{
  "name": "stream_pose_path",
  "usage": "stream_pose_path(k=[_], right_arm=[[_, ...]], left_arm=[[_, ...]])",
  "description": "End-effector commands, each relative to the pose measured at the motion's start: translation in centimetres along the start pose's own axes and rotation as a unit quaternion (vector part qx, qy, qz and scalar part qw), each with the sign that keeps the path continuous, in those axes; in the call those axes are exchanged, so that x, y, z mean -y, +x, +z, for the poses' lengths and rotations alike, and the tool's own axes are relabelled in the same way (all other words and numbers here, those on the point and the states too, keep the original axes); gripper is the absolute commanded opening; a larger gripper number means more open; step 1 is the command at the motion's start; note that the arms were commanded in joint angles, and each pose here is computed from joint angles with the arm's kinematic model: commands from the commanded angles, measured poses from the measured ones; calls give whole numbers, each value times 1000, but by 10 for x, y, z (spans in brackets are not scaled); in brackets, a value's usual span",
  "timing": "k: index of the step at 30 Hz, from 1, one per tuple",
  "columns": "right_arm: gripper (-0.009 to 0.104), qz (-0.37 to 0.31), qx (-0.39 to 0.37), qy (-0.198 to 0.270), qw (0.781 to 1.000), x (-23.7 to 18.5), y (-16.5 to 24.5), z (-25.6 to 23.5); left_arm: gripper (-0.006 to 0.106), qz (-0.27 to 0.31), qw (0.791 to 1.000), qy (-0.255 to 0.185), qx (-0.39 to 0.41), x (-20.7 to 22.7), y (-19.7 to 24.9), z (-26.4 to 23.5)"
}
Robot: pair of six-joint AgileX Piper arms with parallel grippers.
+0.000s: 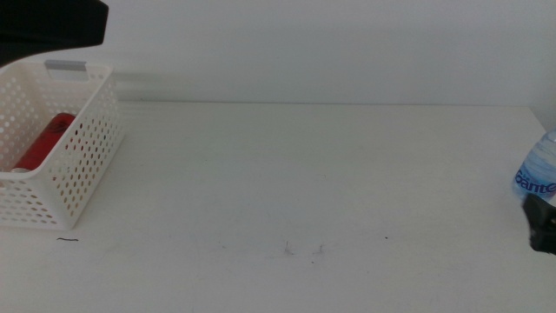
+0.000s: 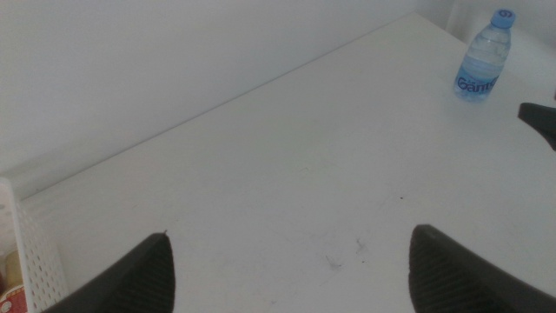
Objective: Use arms to grab the bottles and put them into the dustbin to the left of the table.
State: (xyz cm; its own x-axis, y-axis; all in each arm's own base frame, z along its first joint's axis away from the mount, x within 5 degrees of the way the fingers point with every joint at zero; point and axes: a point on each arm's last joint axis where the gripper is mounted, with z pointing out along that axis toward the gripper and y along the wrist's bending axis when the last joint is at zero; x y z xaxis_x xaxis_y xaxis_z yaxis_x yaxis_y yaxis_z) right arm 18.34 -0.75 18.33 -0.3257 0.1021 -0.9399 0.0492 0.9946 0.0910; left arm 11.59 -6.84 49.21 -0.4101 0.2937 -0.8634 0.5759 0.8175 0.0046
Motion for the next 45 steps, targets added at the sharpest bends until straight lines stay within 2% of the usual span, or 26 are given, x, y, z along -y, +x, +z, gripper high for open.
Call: stream_pose_path(k=[1,5,9,12,20,31,40,41,42,43,45], right_arm=[[87,9,35,26,999,12,5,0],[87,47,50,72,995,31,10,2],[87,74,65,79,992,37,12,7],[87,59,44,76,994,38,19,15],[87,-37,-1,77,996,46,25,51],[87,-49,3,76,996,60,19,116],[85,-64,10,50,997,60,21,167],[80,-66,8,48,997,60,23,171],[69,-66,7,46,997,59,23,173],[51,-65,2,46,997,58,24,173],[0,-70,4,33,997,47,20,173]], left_arm=[[89,-4,1000,0,8,0,-1,-1],[89,-4,1000,1,8,1,-1,-1],[89,-5,1000,1,8,0,-1,-1],[89,-5,1000,1,8,0,-1,-1],[89,-5,1000,0,9,0,-1,-1],[89,-4,1000,0,9,0,-1,-1],[89,-4,1000,0,9,0,-1,-1],[89,-4,1000,0,9,0,-1,-1],[89,-4,1000,0,9,0,-1,-1],[89,-5,1000,0,9,0,-1,-1],[89,-5,1000,0,9,0,-1,-1]])
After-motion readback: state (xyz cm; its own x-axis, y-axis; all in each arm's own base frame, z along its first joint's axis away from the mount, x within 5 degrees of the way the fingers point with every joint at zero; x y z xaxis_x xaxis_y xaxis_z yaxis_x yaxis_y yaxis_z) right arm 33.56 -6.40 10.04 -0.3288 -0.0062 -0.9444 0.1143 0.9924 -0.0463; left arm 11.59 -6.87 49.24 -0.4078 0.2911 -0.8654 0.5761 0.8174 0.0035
